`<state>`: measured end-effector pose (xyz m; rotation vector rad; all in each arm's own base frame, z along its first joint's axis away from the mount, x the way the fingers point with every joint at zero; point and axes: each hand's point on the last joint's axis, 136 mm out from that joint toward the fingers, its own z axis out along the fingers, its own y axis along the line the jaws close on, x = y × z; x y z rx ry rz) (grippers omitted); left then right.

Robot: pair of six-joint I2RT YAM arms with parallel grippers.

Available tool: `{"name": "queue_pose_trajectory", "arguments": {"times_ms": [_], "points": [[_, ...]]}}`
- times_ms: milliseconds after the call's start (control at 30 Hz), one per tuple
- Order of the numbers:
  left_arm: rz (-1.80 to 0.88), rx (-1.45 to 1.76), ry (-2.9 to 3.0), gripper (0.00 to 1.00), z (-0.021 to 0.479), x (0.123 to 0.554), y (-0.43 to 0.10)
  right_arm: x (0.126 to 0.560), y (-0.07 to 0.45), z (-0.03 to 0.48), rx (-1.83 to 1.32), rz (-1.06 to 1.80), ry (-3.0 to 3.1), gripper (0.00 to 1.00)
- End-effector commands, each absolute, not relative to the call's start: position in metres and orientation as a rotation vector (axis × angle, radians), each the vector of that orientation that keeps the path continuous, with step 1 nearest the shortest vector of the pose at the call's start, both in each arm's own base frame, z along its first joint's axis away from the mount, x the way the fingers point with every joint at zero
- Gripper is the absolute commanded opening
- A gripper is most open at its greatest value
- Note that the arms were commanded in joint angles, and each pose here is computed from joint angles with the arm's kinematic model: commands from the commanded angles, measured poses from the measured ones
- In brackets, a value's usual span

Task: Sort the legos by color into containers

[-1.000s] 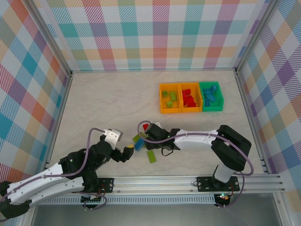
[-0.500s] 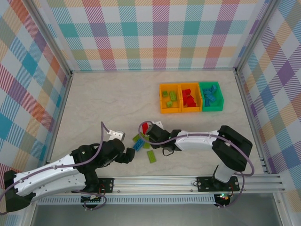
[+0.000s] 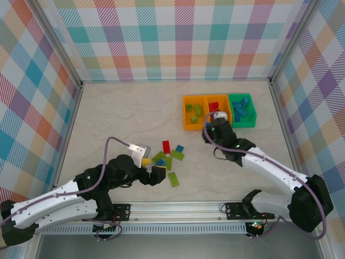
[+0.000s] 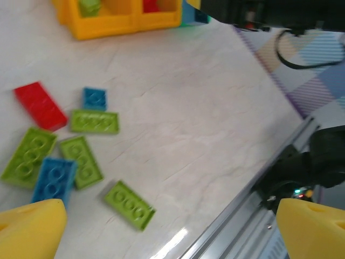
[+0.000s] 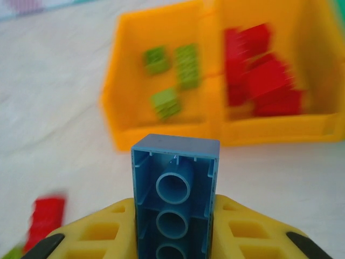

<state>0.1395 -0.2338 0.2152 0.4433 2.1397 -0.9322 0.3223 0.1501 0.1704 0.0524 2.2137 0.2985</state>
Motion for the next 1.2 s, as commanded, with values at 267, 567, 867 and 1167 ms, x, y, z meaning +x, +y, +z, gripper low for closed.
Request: {"name": "queue_pose_trajectory", "arguments": {"times_ms": [267,567,867,1167], "points": [[-1.036,0.527,1.918,1.0,0.253,0.142,-0.257,0.433,0.016,0.166,0.381,0.188,2.17,0.27],[-0.777,0.387,2.123,1.0,0.205,0.157,-0.221,0.494,-0.013,0.126,0.442,0.107,2.26,0.52],[-0.692,0.283,2.222,1.0,0.182,0.162,-0.209,0.466,0.009,0.165,0.405,0.28,2.206,0.68],[-0.465,0.131,2.259,1.0,0.168,0.183,-0.189,0.352,0.113,0.198,0.151,0.682,2.226,0.73]]}}
